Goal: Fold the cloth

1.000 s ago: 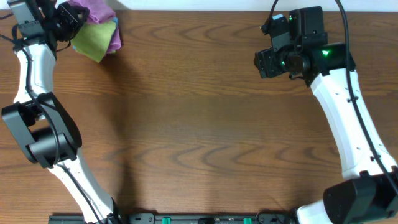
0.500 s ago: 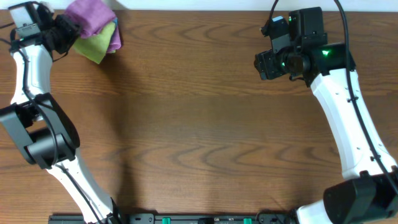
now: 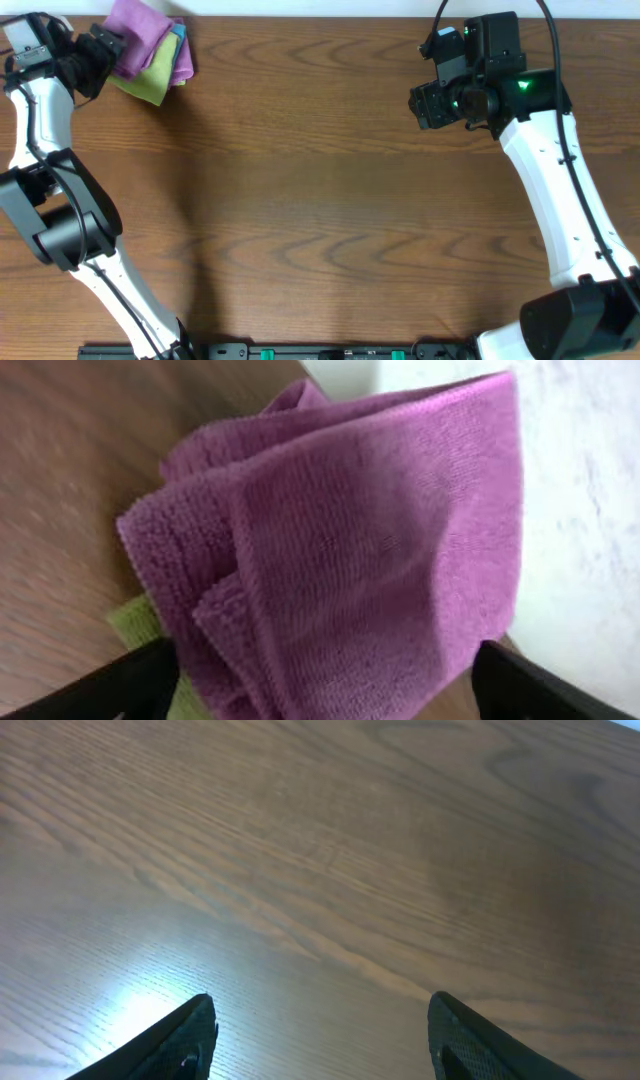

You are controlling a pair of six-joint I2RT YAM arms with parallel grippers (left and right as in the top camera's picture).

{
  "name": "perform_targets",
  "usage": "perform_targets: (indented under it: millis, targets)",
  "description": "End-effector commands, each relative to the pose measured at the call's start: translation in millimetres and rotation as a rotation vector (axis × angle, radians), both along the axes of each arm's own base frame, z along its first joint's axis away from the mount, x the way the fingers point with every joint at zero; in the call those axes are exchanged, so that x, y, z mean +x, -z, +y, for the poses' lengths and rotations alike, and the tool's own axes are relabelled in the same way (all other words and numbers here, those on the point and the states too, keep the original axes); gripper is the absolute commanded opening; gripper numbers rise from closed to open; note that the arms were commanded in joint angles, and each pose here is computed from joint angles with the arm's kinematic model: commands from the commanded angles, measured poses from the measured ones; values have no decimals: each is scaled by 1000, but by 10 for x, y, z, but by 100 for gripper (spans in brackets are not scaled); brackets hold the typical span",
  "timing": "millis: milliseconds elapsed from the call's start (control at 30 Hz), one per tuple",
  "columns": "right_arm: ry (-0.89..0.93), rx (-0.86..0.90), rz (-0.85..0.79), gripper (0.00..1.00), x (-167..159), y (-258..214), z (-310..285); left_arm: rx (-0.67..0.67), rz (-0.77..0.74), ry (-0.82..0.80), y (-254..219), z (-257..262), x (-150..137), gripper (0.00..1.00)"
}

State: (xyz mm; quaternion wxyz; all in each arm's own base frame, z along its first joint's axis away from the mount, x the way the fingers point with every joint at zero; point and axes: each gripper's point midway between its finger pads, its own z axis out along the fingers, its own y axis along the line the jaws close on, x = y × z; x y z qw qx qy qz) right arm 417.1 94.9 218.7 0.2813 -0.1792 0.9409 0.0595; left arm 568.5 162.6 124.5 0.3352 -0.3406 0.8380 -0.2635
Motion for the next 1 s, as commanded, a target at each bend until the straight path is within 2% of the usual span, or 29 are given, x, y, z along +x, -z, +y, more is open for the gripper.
perform_targets:
  millis: [0,233,433,567,633,733,833,967]
  targets:
    - [6,5,-9,68,-32,-59,2,-20,20,24,160,-37,-10,95]
    - [8,6,-4,68,-40,-54,0,-25,-17,13,30,103,-22,95]
    - [8,6,-5,68,-40,-54,0,13,-72,-58,-437,490,-202,95]
    - [9,6,-7,80,-36,-59,-2,98,-89,-50,-889,596,-511,95]
    - [9,8,-16,99,-31,-88,-1,162,-101,0,-1136,505,-668,95]
    - [13,14,-47,99,-48,-228,-14,299,-79,52,-1545,280,-1004,95]
    - [30,24,-92,99,-111,-423,-67,385,-91,132,-1838,-34,-1215,95]
    - [84,-2,-135,99,-337,-695,-293,454,-139,309,-2196,-766,-1501,96]
